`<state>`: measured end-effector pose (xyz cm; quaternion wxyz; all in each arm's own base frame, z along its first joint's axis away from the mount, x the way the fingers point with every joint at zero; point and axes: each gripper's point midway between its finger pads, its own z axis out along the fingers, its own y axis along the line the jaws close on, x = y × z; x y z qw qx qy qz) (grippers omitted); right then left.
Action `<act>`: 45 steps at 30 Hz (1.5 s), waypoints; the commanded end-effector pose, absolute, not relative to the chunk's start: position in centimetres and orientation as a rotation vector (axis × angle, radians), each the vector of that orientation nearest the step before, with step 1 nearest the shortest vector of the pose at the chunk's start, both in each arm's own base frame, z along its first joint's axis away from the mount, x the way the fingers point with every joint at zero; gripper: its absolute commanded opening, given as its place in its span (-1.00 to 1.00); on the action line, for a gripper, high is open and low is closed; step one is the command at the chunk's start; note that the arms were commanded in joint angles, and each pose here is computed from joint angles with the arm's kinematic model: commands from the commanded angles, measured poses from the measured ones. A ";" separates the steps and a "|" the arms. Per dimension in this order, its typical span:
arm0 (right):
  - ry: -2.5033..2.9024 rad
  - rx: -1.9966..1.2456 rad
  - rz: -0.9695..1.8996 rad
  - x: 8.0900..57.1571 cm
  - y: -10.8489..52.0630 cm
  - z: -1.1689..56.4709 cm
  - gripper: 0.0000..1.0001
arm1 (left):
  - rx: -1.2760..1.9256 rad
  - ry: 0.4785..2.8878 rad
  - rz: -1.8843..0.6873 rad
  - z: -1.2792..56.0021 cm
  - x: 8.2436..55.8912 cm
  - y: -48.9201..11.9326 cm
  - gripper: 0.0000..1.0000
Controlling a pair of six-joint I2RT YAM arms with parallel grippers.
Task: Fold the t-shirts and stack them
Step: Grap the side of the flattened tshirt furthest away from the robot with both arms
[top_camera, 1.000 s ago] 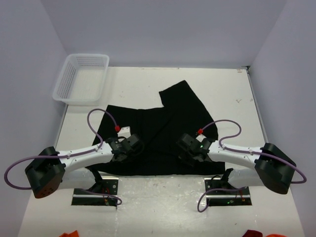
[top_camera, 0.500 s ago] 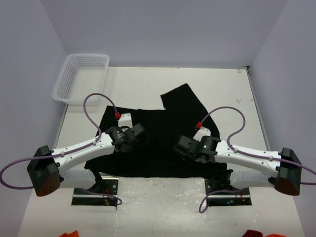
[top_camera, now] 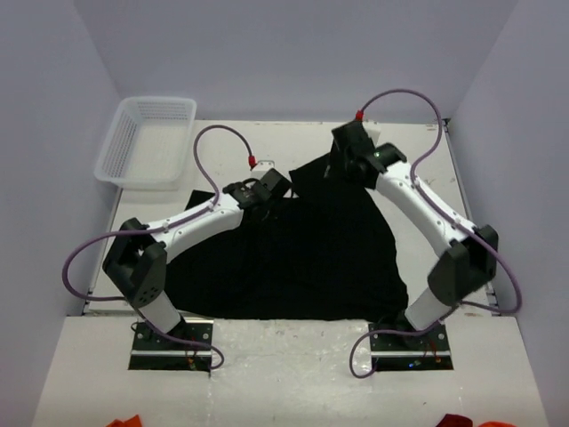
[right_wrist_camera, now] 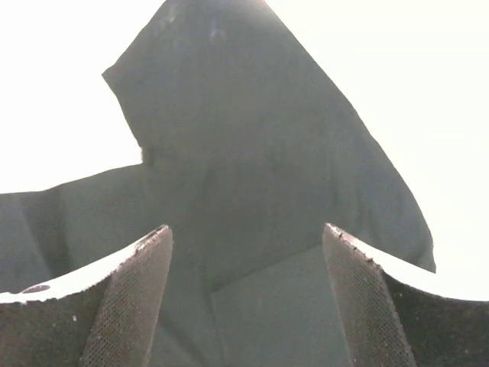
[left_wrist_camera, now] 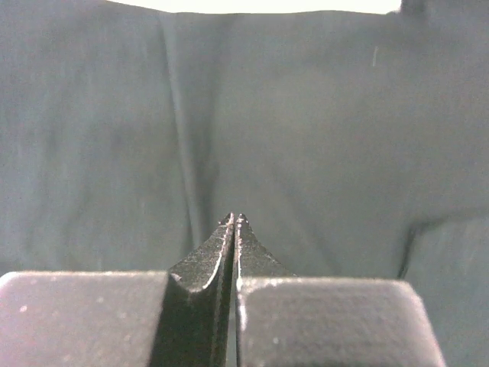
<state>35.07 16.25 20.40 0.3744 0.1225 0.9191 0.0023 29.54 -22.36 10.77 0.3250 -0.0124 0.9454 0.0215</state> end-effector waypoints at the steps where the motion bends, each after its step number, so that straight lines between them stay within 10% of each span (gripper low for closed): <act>1: 2.470 0.072 0.173 41.0 18.4 19.2 0.57 | 0.047 2.395 -0.167 13.7 35.3 -25.1 -1.00; 5: 2.655 0.080 0.179 46.3 17.3 15.3 0.26 | 0.122 2.370 -0.238 15.5 38.9 -27.6 -1.00; 13: 2.633 0.183 0.163 51.0 13.7 12.8 0.26 | 0.345 2.355 -0.551 13.7 42.3 -35.0 -1.00; 21: 2.552 0.240 0.158 46.2 10.4 16.3 0.31 | 0.363 2.310 -0.651 11.5 50.3 -35.8 0.04; 45: 2.395 0.186 0.398 39.0 11.4 20.9 0.33 | 0.512 2.235 -0.787 4.7 54.3 -37.3 0.39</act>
